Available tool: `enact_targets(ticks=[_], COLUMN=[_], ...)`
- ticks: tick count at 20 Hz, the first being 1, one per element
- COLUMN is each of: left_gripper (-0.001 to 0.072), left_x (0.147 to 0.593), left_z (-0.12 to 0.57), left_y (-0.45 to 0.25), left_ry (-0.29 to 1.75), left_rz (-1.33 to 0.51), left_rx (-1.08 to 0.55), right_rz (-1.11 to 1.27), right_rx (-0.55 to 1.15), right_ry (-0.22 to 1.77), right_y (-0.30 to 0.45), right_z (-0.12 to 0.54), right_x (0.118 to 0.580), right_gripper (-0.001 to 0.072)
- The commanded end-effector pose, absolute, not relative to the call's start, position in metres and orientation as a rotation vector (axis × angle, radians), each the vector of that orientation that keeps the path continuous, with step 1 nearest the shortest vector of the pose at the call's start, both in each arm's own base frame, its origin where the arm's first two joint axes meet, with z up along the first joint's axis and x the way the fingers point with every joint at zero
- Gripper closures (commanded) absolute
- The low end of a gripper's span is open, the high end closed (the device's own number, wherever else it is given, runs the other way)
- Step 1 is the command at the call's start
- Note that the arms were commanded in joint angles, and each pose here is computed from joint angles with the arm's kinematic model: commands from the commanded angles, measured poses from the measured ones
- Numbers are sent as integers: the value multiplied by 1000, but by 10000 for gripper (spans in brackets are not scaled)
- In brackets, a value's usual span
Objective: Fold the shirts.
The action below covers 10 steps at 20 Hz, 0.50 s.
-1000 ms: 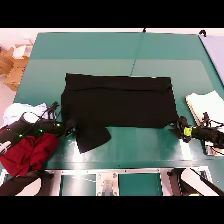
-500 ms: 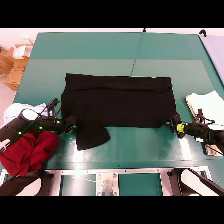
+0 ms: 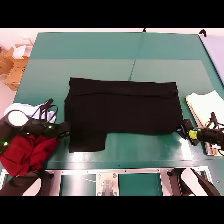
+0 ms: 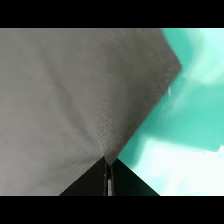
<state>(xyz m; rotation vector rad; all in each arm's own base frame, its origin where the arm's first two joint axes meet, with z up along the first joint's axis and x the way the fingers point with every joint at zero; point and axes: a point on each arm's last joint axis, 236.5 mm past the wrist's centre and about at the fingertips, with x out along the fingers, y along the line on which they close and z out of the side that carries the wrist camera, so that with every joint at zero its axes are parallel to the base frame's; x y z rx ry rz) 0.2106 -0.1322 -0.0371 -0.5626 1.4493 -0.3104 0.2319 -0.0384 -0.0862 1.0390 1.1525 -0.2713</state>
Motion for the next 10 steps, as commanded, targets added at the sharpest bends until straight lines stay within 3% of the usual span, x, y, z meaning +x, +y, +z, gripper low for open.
enact_targets(ticks=[1, 4, 7, 10], left_gripper=[683, 684, 684, 684], left_x=[183, 198, 236, 274], left_z=[-21, 1, 38, 43], left_y=[-121, -122, -120, -121], left_ry=[1496, 1442, 1321, 1337], left_rz=[-272, -289, -310, -343], left_rx=[-518, -508, -467, -420], right_rz=[-268, -220, -192, -129], right_rx=[1033, 999, 967, 925], right_ry=[1163, 1154, 1067, 1048], right_y=[-41, -41, -51, -49], right_z=[-64, -36, 4, 27], right_x=[225, 238, 269, 307], right_gripper=[694, 694, 694, 694])
